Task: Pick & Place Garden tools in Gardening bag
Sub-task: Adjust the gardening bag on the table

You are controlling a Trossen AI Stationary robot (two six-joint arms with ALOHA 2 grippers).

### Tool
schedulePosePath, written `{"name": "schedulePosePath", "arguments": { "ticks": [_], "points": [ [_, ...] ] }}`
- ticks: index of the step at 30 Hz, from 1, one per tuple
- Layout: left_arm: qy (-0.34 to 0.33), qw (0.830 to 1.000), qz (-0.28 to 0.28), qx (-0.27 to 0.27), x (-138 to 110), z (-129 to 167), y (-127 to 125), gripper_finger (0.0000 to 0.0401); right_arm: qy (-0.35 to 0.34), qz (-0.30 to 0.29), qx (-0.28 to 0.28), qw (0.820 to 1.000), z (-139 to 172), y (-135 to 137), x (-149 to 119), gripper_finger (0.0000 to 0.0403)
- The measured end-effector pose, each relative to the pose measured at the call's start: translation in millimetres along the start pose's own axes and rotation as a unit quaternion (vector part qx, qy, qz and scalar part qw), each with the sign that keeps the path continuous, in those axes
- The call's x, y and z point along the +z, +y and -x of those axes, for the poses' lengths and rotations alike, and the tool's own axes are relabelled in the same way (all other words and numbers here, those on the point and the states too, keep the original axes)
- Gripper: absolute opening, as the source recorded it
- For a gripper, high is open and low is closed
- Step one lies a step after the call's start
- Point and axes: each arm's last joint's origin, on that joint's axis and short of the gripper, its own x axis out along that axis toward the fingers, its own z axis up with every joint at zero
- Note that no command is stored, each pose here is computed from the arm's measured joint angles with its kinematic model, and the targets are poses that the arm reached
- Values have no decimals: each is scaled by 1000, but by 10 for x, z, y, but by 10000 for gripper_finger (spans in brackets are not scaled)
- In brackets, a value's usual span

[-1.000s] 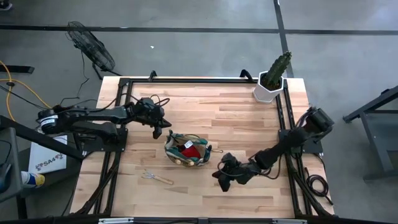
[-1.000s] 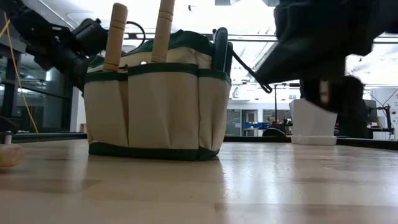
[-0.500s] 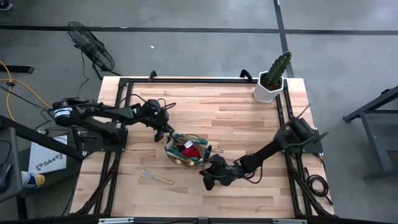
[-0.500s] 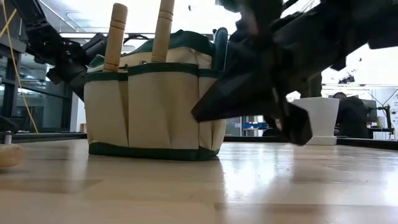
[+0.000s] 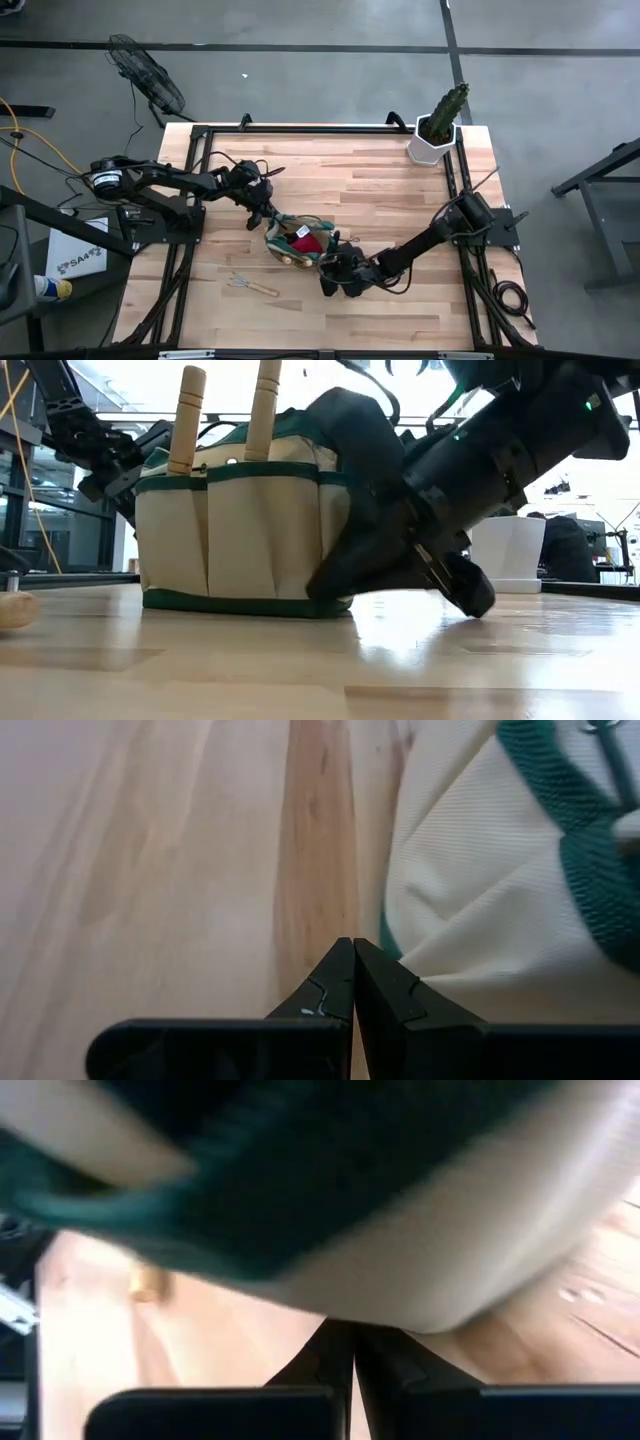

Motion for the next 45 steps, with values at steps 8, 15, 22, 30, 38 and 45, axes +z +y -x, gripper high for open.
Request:
{"name": "schedulePosePath", "arguments": {
  "ticks": [8,15,22,30,38,45],
  "points": [
    [2,998,13,-58,-3,2,-33,0,-2,-23,-27,999,-10,-53,25,4],
    [14,996,24,-91,-27,5,-52,0,-7,-67,-58,996,-44,-126,101,4],
    [39,992,45,-115,-82,11,-69,0,-9,-87,-83,993,-68,-191,145,4],
    [59,986,74,-140,-123,16,-90,0,-5,-88,-117,989,-66,-267,231,4],
    [92,979,58,-174,-156,-79,-288,0,-1,-101,-136,986,-88,-324,326,4],
    [116,978,22,-173,-188,-199,-540,0,-3,-117,-141,983,-147,-372,438,4]
  ]
}}
